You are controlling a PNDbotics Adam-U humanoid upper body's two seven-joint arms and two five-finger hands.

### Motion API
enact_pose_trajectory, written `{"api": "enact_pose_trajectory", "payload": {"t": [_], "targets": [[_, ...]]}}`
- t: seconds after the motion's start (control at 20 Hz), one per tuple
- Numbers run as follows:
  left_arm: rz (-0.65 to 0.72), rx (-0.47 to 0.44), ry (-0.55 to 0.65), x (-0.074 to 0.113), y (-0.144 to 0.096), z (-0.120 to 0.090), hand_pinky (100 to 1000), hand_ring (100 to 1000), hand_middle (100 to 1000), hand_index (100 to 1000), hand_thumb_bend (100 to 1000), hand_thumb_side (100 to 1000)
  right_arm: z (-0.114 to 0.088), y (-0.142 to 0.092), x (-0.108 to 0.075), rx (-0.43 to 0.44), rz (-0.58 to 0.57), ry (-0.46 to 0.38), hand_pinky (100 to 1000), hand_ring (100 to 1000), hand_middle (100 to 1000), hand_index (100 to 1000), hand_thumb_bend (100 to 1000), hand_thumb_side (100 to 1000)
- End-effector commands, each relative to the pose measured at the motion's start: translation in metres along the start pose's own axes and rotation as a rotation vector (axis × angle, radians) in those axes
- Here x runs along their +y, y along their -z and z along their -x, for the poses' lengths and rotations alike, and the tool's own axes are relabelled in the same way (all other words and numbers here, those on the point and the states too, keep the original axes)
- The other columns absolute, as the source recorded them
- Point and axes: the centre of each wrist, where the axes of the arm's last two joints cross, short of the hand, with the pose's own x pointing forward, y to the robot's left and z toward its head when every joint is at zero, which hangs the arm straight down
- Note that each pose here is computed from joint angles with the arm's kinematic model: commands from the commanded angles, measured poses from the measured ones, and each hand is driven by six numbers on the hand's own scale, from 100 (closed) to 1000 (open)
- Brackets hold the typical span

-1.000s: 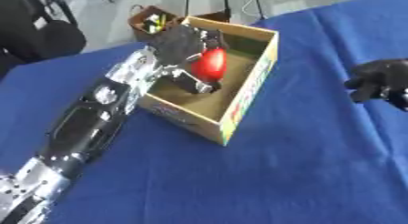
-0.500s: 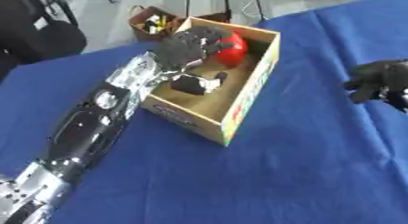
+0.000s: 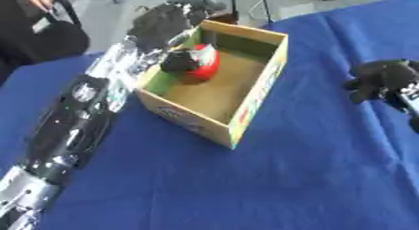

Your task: Pick up objects on the table and place them in the box.

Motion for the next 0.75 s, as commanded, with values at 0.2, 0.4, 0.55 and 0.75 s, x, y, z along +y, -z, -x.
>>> {"api": "enact_pose_trajectory", "payload": {"t": [0.2, 0.4, 0.55, 0.75], "targets": [[-0.255, -0.006, -0.202, 0.086, -0.013, -0.014, 541, 689, 692, 965, 100, 885, -0.005, -0.001, -0.003, -0.019, 0.037, 0.003, 736, 752, 494, 754, 100, 849], [-0.333, -0.001, -0.376, 0.113, -0.032, -0.030, 426, 593, 600, 939, 100, 909, -0.004, -0.002, -0.002, -0.023, 0.055, 0.025, 735, 751, 495, 754, 100, 848], [-0.397, 0.030, -0.550, 0.124, -0.054, -0.038, 410, 580, 587, 935, 100, 930, -0.004, -0.003, -0.004, -0.019, 0.081, 0.022, 735, 751, 496, 754, 100, 846], [-0.469, 0.079, -0.685, 0.123, -0.081, -0.038, 401, 570, 578, 929, 100, 978, -0.005, -0.003, -0.004, -0.024, 0.110, 0.020, 735, 750, 496, 753, 100, 843]]}}
